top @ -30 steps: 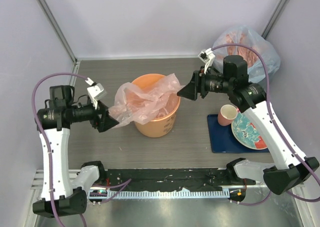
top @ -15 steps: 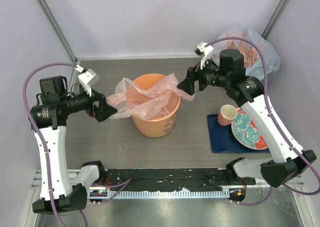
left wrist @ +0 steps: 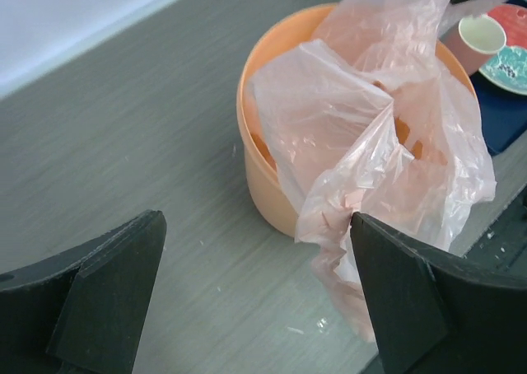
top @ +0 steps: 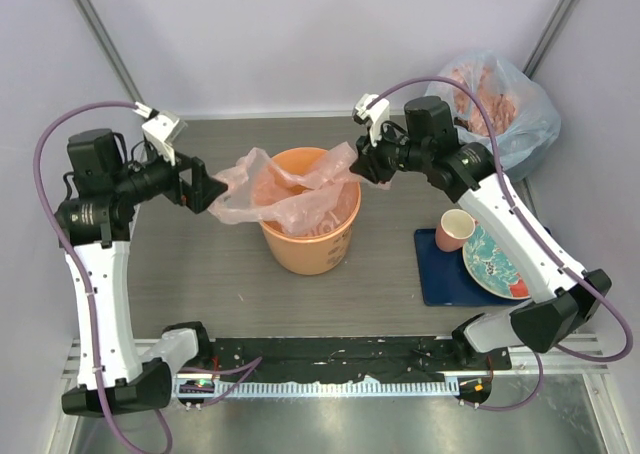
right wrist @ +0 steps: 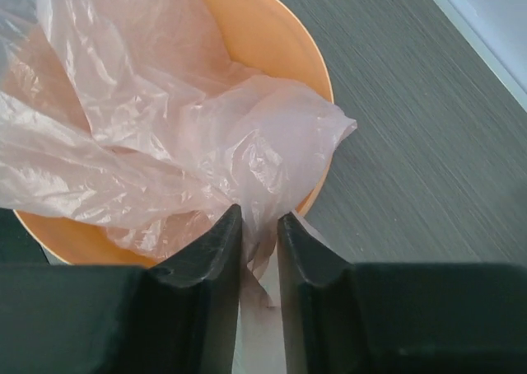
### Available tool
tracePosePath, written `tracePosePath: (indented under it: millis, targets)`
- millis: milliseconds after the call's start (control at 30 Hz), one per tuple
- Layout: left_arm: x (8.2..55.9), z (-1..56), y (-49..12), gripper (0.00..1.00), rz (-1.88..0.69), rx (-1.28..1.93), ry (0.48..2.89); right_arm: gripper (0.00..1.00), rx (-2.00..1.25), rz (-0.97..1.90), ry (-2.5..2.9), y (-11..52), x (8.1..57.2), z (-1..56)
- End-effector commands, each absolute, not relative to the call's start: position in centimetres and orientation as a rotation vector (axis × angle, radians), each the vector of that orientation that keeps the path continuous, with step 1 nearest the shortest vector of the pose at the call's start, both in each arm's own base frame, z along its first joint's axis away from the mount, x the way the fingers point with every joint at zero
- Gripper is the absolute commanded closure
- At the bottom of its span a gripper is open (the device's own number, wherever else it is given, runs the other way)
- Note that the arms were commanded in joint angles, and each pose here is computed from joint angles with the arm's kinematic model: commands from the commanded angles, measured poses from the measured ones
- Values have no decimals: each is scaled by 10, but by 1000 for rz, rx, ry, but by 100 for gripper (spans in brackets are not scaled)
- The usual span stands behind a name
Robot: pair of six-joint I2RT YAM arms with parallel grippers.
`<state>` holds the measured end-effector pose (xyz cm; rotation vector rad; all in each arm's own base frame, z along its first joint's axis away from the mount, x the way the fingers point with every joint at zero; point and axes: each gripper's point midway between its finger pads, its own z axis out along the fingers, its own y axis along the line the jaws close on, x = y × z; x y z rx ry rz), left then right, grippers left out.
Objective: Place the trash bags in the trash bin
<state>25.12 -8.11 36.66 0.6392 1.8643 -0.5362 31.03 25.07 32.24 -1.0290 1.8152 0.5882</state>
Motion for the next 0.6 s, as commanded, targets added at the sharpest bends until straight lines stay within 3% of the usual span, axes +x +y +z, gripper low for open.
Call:
tracePosePath:
  millis: [0,100,267,567]
  targets:
    - [277,414,-90,2,-492,693,1703,82,-1019,517,1692,252,325,360]
    - [299,416,-93,4,-520,681,1733,92,-1021,513,1676,254,329,366]
    - [303,417,-124,0,-583,797,1708,99,-1039,515,1675,258,334,365]
    - [296,407,-159,0,-595,952,1683,99,-1062,510,1655,264,342,372]
